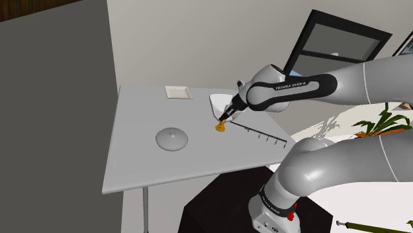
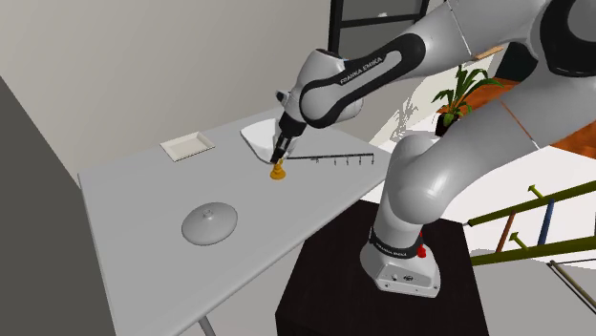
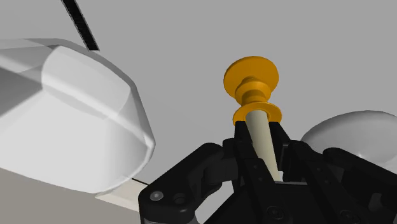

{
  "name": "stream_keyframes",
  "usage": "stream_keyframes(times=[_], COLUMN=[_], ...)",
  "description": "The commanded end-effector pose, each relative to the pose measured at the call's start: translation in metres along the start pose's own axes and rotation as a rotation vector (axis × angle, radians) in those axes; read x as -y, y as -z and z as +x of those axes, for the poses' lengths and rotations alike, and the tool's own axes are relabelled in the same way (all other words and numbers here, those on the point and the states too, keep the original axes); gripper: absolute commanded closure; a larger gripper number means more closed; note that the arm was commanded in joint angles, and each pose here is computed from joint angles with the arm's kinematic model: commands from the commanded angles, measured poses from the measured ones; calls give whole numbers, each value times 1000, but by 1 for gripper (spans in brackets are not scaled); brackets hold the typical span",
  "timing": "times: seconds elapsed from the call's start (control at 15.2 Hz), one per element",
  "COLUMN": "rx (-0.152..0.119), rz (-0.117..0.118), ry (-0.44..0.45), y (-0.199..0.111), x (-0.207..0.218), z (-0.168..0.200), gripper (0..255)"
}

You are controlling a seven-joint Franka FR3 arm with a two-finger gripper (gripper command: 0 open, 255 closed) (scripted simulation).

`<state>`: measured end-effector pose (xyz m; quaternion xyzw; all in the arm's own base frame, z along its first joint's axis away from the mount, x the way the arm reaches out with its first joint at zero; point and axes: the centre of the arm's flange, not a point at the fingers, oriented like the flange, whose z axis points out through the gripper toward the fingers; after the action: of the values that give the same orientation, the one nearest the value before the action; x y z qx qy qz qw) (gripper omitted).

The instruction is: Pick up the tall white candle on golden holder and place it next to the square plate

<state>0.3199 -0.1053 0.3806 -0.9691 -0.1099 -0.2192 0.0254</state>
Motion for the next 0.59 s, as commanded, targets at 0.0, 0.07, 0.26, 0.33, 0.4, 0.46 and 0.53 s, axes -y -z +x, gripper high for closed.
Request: stream_keyframes(times=[0.0,0.07,0.26,0.33,0.4,0.46,0.53], rx=[1,1,1,1,1,1,1], rz=[0,0,0,0,0,0,0], ry=[0,0,0,0,0,0,0], y=[9,14,28,33,38,42,47], x=[1,1,1,1,1,1,1], z=[5,7,14,16,18,20,23], gripper=[255,255,255,255,255,255,255])
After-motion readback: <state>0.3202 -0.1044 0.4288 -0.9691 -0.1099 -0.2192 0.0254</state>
